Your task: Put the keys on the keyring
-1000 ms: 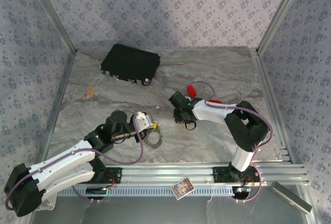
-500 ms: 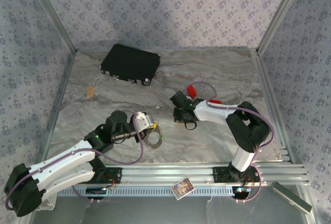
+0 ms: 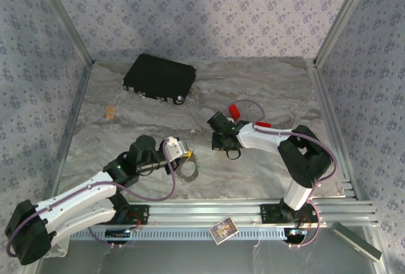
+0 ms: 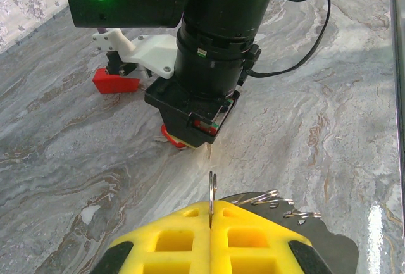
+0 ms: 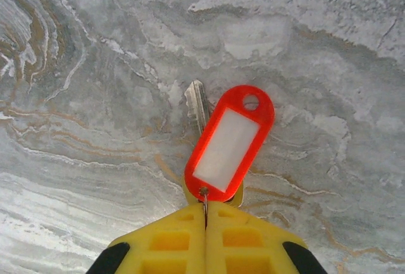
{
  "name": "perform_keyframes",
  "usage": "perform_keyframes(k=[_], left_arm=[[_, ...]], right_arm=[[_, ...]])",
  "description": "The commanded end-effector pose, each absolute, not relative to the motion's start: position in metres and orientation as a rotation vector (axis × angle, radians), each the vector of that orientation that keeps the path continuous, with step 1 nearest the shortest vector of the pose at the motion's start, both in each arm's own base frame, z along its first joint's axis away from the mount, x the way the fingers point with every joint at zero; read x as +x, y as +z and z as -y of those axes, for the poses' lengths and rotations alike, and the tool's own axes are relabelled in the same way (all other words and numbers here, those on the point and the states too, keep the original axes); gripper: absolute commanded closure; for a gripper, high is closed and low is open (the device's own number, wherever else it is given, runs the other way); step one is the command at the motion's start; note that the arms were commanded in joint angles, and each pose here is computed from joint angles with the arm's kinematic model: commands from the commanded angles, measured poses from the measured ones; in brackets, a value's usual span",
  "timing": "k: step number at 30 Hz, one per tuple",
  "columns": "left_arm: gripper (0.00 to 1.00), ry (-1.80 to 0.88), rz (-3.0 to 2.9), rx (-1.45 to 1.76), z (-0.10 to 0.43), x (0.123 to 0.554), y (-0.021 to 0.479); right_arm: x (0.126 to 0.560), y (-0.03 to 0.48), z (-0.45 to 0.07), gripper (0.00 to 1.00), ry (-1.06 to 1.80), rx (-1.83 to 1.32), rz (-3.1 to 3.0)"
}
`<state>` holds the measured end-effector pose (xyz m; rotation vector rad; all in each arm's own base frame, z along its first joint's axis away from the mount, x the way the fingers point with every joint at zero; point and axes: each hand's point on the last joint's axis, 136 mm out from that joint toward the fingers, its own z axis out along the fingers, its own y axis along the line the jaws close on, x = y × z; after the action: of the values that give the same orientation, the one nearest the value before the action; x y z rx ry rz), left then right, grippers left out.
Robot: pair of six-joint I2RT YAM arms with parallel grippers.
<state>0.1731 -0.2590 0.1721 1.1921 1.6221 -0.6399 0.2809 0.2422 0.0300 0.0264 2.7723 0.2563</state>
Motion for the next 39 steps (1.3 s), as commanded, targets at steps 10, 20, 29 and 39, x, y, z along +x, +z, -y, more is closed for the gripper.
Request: perform_keyframes(k=[10, 20, 29, 39], left_arm=[[1.0, -0.654, -1.55, 1.198, 0.266, 0.172, 0.192], [1.0, -0.655, -1.552, 1.2, 0.266, 0.172, 0.191], [1.0, -0.656, -1.548, 1.196, 0.265, 0.171, 0.193], [1.0, -0.655, -1.535, 1.176, 0.265, 0.173, 0.199]], right_arm=[[0.28, 0.027, -0.241, 0.85, 0.149, -0.036, -2.796], [0.281, 0.031, -0.237, 0.99, 0.109, -0.04, -2.788], [0.283, 0.053, -0.238, 1.0, 0.136, -0.115, -2.708], [0.281, 0.115, -0.246, 1.0, 0.32, -0.302, -2.414]])
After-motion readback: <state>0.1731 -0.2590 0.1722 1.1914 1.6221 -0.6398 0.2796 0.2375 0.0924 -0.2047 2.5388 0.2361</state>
